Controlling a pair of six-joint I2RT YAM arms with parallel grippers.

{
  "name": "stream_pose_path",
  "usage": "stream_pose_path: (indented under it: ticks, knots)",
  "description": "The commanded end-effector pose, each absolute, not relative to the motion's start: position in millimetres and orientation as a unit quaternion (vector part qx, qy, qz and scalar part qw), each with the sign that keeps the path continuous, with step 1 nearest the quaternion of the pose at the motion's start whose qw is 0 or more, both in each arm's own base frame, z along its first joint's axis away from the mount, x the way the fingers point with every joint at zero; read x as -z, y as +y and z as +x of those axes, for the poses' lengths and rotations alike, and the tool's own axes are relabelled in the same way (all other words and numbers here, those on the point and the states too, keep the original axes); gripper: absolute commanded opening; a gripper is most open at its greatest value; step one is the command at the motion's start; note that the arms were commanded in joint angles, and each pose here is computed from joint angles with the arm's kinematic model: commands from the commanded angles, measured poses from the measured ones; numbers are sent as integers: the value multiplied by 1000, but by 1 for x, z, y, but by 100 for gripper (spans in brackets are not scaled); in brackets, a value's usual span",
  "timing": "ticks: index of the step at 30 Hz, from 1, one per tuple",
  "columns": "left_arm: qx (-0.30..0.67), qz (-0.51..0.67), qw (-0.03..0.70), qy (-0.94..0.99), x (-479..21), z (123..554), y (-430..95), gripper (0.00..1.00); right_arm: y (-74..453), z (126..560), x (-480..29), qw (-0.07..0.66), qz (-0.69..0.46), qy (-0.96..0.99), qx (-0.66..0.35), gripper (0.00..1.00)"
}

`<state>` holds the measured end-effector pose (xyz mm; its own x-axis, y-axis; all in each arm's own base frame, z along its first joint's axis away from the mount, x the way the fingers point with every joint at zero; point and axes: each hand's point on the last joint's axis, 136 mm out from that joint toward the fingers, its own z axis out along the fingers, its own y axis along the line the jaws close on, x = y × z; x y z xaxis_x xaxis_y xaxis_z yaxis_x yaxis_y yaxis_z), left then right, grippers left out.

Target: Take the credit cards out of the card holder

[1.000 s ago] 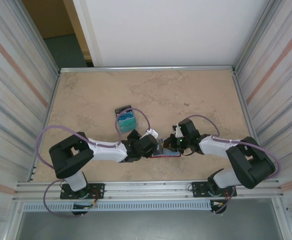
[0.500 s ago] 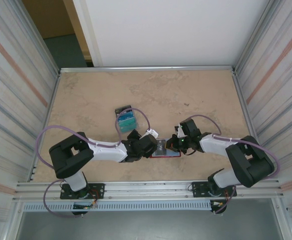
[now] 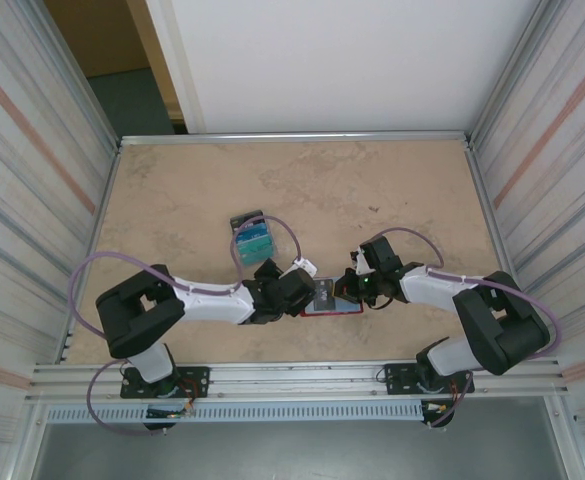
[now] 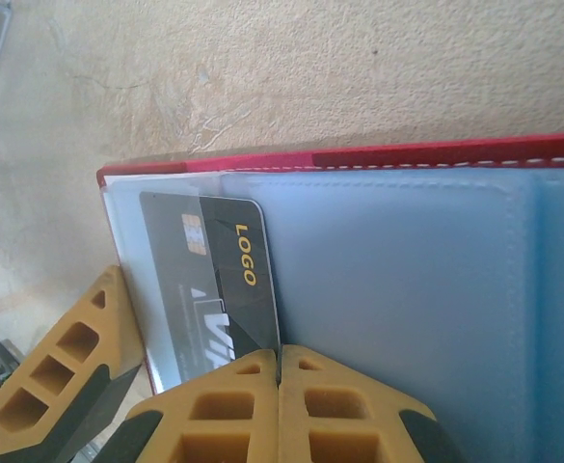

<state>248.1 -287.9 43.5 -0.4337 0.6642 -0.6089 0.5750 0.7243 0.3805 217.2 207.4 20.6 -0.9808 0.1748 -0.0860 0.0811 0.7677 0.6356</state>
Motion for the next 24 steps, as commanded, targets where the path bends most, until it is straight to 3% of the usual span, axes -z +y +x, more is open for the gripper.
stream_pose_path:
  ticks: [1, 10, 24]
  knots:
    - [-52, 379, 391, 837, -62, 245, -293, 99, 196, 216, -14, 68, 74, 948, -301, 0]
    - [-11, 402, 417, 815, -78, 250, -327, 99, 194, 214, -12, 67, 74, 950, -297, 0]
    - [-21, 434, 386, 814, -42, 251, -341, 99, 191, 213, -12, 68, 73, 952, -288, 0]
